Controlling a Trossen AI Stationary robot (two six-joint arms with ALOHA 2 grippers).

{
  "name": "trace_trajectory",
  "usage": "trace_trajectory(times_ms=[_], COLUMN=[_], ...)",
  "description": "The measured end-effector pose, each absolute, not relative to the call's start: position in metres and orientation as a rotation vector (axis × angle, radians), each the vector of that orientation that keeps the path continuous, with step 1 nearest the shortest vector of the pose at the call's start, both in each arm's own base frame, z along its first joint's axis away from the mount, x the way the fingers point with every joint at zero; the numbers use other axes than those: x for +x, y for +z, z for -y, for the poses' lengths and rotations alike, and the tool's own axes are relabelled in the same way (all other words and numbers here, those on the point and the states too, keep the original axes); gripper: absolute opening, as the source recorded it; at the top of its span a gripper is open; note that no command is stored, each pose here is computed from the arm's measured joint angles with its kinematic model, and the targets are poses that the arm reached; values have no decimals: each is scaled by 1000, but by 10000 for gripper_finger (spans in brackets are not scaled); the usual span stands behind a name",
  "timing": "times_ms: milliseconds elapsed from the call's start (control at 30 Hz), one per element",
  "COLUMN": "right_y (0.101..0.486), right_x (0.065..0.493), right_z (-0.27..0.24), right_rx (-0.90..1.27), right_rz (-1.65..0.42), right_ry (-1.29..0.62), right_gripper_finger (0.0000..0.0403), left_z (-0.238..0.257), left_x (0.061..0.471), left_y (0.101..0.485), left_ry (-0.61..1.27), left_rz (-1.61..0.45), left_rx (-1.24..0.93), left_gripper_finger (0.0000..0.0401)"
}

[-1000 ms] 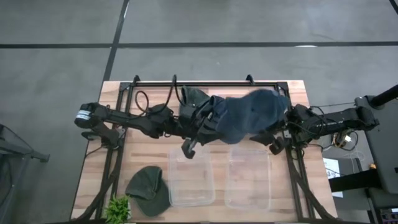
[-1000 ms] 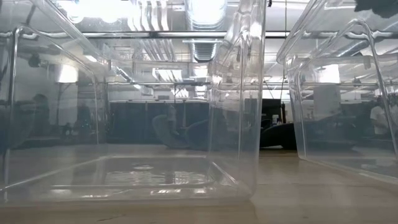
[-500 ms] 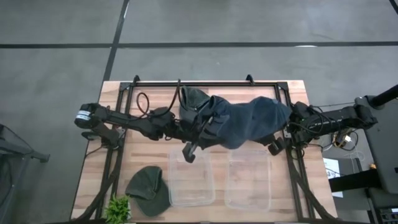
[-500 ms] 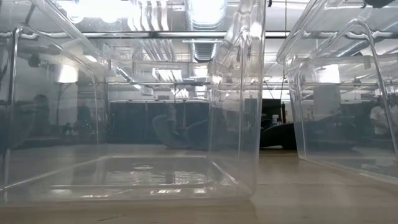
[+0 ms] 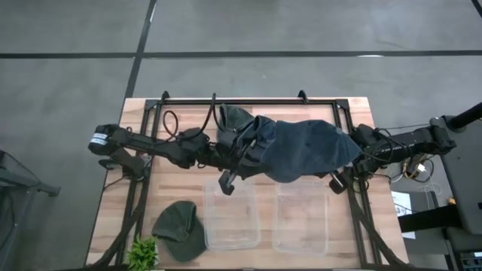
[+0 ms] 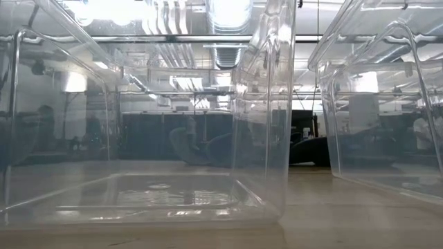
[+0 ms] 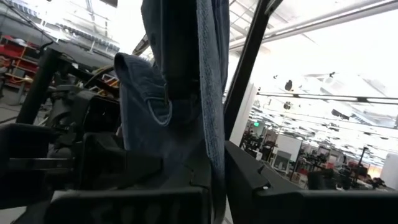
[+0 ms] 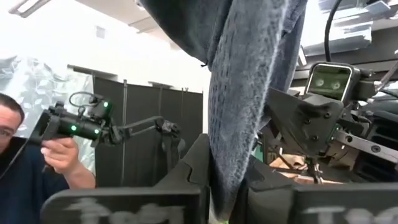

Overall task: Pick & Place hat
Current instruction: Put the left blue cap into the right transparent container

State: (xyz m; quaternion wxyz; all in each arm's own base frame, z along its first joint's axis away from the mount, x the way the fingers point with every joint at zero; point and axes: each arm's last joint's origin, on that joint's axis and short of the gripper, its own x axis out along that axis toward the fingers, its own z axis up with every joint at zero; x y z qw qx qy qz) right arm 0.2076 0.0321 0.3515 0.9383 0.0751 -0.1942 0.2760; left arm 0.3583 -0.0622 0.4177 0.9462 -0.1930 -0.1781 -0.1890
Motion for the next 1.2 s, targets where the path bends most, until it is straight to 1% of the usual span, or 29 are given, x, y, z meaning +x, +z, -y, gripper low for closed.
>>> trace_trajectory(times_ms=[167,333,500,633,700,800,900,1000,1200], right_y=[354,355,357,361,363,361,357,354,349], right_x=[195,179,166,160,158,155,152,150,152], right_z=[-31,-28,-26,-25,-25,-26,-26,-28,-35], right_rx=[139,101,17,-74,-142,-232,-295,-312,-378], right_rz=[350,294,269,227,194,96,-19,-102,-173], right_ry=[529,473,439,401,397,386,369,364,342], right_gripper_finger=[11,10,9,9,9,9,9,9,10], left_z=[60,58,54,51,50,47,42,40,35], left_x=[355,349,342,338,333,317,302,291,253], left_y=[419,420,423,427,431,441,442,436,436], left_ry=[-354,-303,-260,-210,-192,-176,-140,-123,-108], left_rz=[332,273,238,256,262,241,134,10,-167], left_rx=[-423,-388,-383,-358,-320,-247,-167,-123,-86], left_gripper_finger=[28,35,82,117,127,132,133,133,133])
